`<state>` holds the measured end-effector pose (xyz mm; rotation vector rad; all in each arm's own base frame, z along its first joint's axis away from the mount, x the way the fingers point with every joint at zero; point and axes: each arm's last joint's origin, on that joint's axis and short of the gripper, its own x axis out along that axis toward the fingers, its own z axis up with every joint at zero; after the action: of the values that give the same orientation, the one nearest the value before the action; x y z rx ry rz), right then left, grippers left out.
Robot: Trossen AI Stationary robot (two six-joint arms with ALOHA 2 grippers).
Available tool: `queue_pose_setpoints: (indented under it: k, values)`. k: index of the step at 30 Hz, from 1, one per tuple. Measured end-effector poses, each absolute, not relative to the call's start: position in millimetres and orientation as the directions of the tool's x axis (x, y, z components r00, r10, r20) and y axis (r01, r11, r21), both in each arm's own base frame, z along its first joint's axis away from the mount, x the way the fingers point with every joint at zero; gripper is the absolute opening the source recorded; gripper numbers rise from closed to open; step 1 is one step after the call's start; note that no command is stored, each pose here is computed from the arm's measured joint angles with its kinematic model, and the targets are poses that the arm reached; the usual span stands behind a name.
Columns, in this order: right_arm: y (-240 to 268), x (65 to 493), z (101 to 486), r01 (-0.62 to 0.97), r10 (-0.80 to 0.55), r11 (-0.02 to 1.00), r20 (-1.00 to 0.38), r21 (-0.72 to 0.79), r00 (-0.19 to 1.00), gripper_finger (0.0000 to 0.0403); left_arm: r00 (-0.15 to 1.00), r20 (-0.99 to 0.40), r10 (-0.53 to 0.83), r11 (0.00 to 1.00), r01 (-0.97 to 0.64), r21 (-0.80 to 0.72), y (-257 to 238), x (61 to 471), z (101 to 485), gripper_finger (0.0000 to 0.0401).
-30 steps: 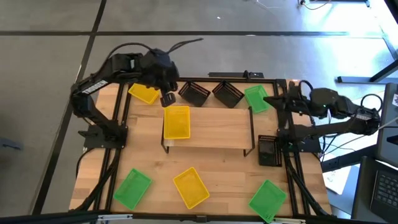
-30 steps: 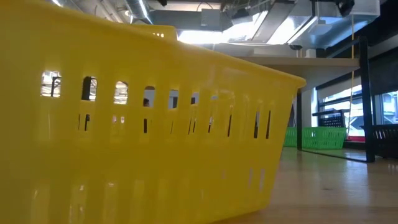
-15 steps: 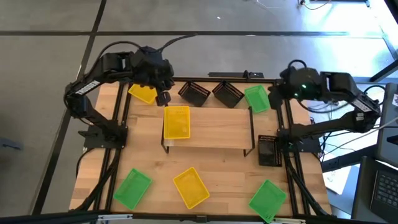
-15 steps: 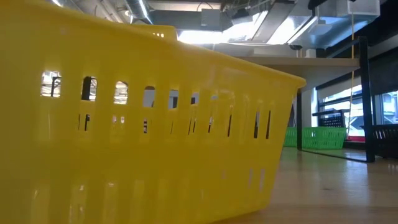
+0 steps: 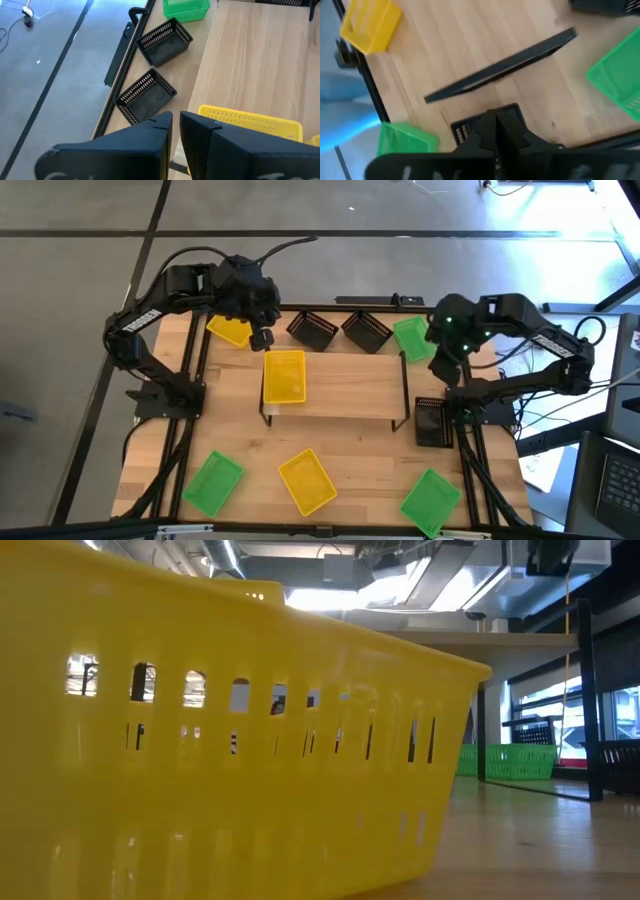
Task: Stack baskets on shelf by color
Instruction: Put the bottom right black bin on the shelf
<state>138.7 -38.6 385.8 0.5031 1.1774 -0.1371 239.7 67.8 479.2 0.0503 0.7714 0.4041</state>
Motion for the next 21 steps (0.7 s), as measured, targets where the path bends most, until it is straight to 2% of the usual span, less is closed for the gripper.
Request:
queue_pose_setpoints:
  k: [11, 21]
  values:
    - [-30.3, 132.6, 333.2, 0.321, 0.229, 0.902, -0.95, 0.288, 0.212, 0.0, 0.654, -0.657, 0.375, 0.917, -0.367, 0.157, 66.2, 233.5, 483.0, 0.0027]
    - [-30.7, 134.2, 304.5, 0.372, 0.253, 0.884, -0.959, 0.283, 0.129, 0.0016, 0.655, -0.657, 0.374, 0.911, -0.392, 0.129, 64.3, 226.2, 485.3, 0.0027]
